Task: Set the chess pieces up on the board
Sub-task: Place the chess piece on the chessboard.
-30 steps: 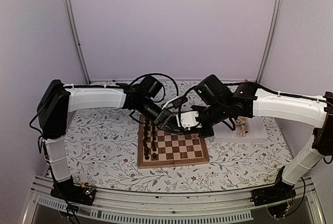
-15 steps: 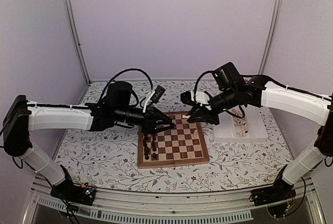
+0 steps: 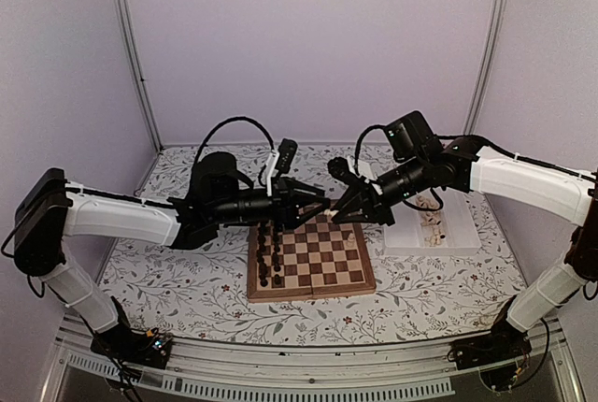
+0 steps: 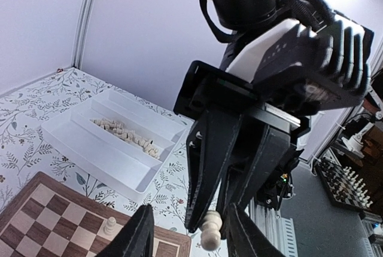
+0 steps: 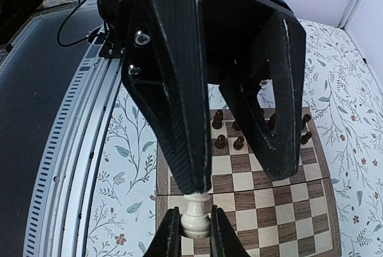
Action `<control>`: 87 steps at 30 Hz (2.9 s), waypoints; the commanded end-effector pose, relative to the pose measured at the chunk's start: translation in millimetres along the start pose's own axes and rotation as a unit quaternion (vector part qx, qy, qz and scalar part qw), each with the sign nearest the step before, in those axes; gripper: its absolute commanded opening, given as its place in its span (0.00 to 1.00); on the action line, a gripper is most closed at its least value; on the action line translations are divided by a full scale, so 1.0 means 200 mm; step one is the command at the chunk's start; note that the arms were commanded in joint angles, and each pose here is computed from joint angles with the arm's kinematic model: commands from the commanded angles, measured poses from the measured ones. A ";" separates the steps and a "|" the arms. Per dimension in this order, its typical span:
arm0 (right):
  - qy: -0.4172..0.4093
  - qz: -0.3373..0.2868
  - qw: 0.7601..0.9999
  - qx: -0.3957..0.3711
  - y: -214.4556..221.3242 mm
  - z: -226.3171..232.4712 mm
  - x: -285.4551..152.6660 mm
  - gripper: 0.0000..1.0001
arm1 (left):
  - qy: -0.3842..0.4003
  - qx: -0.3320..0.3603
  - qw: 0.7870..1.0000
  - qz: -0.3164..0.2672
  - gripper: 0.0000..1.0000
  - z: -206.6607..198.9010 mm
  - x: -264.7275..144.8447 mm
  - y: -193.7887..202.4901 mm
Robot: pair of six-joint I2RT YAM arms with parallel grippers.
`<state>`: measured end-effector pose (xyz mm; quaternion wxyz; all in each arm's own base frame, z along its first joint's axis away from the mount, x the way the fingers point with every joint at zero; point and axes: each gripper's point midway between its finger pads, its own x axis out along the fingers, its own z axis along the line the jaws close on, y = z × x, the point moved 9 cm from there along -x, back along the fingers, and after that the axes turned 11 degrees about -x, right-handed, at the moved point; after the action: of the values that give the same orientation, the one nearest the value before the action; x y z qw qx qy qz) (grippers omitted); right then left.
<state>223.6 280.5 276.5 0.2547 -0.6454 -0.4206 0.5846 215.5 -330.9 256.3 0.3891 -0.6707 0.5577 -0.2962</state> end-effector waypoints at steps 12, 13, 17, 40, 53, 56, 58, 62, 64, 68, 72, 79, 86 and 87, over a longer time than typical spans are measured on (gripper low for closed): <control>0.015 -0.020 1.000 -0.001 -0.04 -0.02 -0.06 0.10 | 0.010 -0.012 1.000 0.005 0.37 -0.02 0.05 0.00; 0.018 -0.020 1.000 0.000 -0.04 -0.02 -0.06 0.10 | 0.012 -0.014 1.000 0.007 0.39 -0.02 0.05 0.00; 0.023 -0.020 1.000 0.002 -0.04 -0.03 -0.07 0.10 | 0.018 -0.020 1.000 0.014 0.40 -0.02 0.06 0.01; 0.038 -0.020 0.999 0.004 -0.03 -0.04 -0.09 0.10 | 0.026 -0.052 0.997 0.049 0.16 0.00 0.12 0.02; 0.094 -0.059 0.993 0.047 0.20 -0.09 -0.48 0.62 | -0.061 0.018 0.990 0.130 0.03 0.00 0.15 0.00; 0.160 -0.043 0.984 0.067 0.33 -0.11 -0.55 0.62 | -0.112 0.049 0.971 0.206 0.02 0.00 0.16 0.09; 0.212 -0.016 0.973 0.086 0.40 -0.15 -0.59 0.62 | -0.144 0.072 0.956 0.245 0.02 0.00 0.18 0.15; 0.305 0.039 0.944 0.120 0.50 -0.24 -0.66 0.60 | -0.198 0.106 0.924 0.308 0.01 0.04 0.18 0.22; 0.322 0.055 0.936 0.135 0.55 -0.26 -0.65 0.59 | -0.204 0.123 0.914 0.330 0.01 0.04 0.19 0.26; 0.325 0.076 0.930 0.152 0.62 -0.28 -0.62 0.59 | -0.194 0.139 0.903 0.358 0.00 0.01 0.26 0.33; 0.319 0.084 0.930 0.159 0.66 -0.30 -0.60 0.59 | -0.193 0.142 0.889 0.391 0.00 0.02 0.34 0.43; 0.313 0.090 0.931 0.163 0.69 -0.29 -0.57 0.59 | -0.186 0.153 0.876 0.419 0.01 0.03 0.44 0.53; 0.309 0.088 0.933 0.162 0.70 -0.29 -0.57 0.59 | -0.191 0.158 0.865 0.436 0.04 0.04 0.48 0.57; 0.307 0.089 0.933 0.163 0.70 -0.29 -0.57 0.59 | -0.192 0.159 0.865 0.436 0.04 0.04 0.48 0.58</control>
<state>316.1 122.9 237.0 0.4193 -0.7771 -0.1637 0.4398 185.8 -427.0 150.6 0.6702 -0.3460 0.6550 -0.0453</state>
